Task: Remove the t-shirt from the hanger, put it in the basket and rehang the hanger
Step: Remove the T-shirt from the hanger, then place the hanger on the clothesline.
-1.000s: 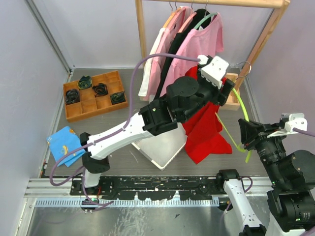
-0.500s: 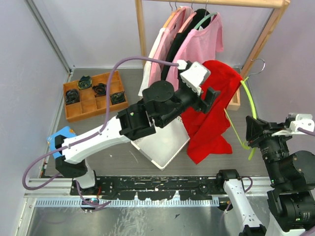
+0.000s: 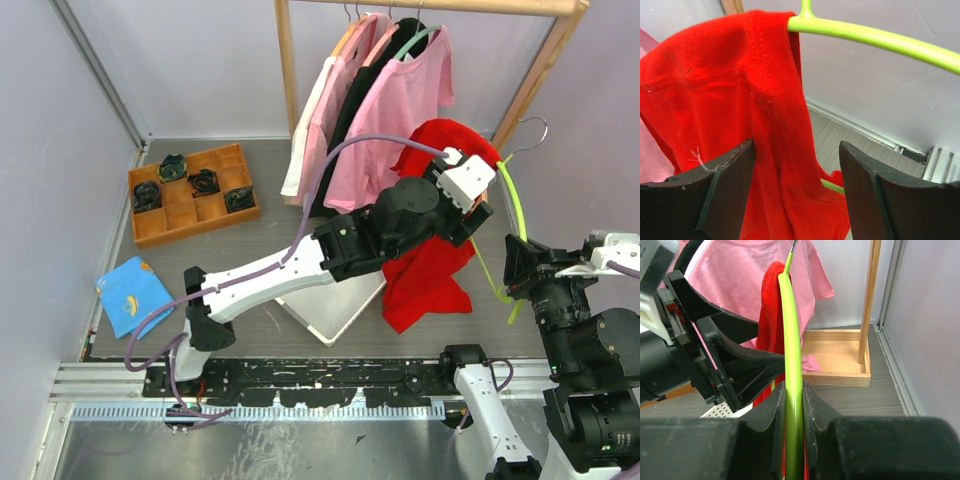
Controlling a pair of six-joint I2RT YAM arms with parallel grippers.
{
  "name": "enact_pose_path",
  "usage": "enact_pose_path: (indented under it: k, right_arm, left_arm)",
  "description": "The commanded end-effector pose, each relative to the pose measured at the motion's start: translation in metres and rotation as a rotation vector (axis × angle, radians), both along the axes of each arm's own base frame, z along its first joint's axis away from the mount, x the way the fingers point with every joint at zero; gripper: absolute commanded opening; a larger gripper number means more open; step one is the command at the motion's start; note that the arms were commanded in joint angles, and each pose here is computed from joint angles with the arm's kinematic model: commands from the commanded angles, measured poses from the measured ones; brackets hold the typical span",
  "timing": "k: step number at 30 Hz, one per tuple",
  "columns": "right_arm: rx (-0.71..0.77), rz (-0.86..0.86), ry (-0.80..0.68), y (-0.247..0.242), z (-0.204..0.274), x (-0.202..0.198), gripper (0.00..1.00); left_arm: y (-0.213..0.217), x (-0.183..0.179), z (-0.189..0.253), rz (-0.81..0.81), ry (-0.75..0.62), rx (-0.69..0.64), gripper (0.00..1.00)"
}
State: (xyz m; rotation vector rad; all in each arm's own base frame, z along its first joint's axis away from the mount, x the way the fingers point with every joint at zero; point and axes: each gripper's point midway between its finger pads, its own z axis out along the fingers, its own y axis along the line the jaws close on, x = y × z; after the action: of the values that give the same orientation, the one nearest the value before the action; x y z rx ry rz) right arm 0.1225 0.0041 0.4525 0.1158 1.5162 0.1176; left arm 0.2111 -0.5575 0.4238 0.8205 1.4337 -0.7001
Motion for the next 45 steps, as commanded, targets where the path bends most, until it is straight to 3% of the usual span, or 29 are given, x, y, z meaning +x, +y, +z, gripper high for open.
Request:
enact_pose_path:
  k: [1, 3, 11, 12, 24, 34, 45]
  right_arm:
    - [0.005, 0.002, -0.2, 0.0, 0.052, -0.011, 0.01]
    - [0.003, 0.002, -0.2, 0.0, 0.052, -0.012, 0.01]
    - [0.0, -0.001, -0.194, 0.0, 0.048, -0.012, 0.01]
    - [0.0, -0.002, -0.194, -0.001, 0.048, -0.012, 0.01]
    - [-0.002, 0.003, -0.185, 0.0, 0.046, -0.015, 0.01]
    - [-0.001, 0.012, -0.209, 0.002, 0.051, -0.029, 0.01]
    - [0.01, -0.043, -0.239, -0.009, 0.062, -0.041, 0.01]
  left_arm:
    - [0.013, 0.013, 0.031, 0.069, -0.05, -0.059, 0.71]
    - [0.014, 0.018, 0.033, 0.079, -0.052, -0.067, 0.63]
    - [0.024, 0.033, 0.039, 0.117, -0.053, -0.084, 0.02]
    - [0.026, 0.036, 0.041, 0.123, -0.055, -0.087, 0.0]
    - [0.061, 0.097, 0.075, 0.286, -0.074, -0.176, 0.0]
    - [0.076, 0.169, 0.041, 0.386, -0.008, -0.186, 0.0]
    - [0.072, 0.176, 0.007, 0.375, 0.051, -0.123, 0.0]
